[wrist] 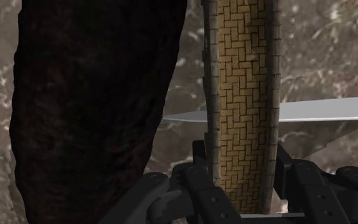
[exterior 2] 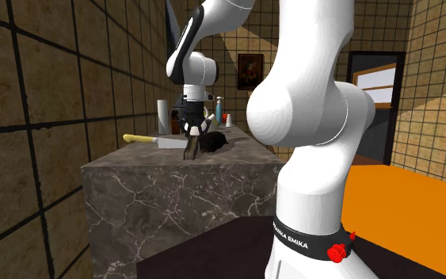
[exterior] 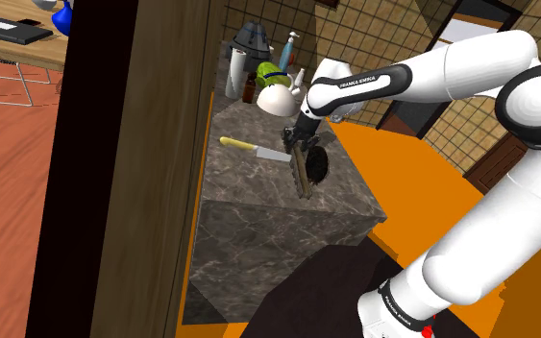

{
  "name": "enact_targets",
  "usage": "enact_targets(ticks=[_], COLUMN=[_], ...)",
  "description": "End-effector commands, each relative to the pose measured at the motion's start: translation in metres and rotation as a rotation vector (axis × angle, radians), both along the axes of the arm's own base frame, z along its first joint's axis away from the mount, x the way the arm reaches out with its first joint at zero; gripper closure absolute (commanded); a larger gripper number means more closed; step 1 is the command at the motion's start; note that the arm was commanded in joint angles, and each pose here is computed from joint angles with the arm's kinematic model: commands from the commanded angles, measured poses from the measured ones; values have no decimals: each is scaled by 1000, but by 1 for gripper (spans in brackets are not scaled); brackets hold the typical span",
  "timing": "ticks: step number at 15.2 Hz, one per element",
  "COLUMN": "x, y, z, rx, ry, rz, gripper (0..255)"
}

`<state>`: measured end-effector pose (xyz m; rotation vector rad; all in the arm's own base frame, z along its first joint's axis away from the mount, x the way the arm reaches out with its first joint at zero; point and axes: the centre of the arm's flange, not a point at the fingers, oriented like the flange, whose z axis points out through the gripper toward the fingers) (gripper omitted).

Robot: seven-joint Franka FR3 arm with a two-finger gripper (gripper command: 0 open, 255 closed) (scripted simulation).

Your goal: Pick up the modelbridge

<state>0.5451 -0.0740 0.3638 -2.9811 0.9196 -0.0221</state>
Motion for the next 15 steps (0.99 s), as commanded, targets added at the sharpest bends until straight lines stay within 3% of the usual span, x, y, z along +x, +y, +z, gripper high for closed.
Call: enact_targets(ticks=[1,15], x=[0,0], y=[-2,-2], z=[3,76], rx=[1,1], ry=[5,5], rz=[-1,-1], gripper=[255,255])
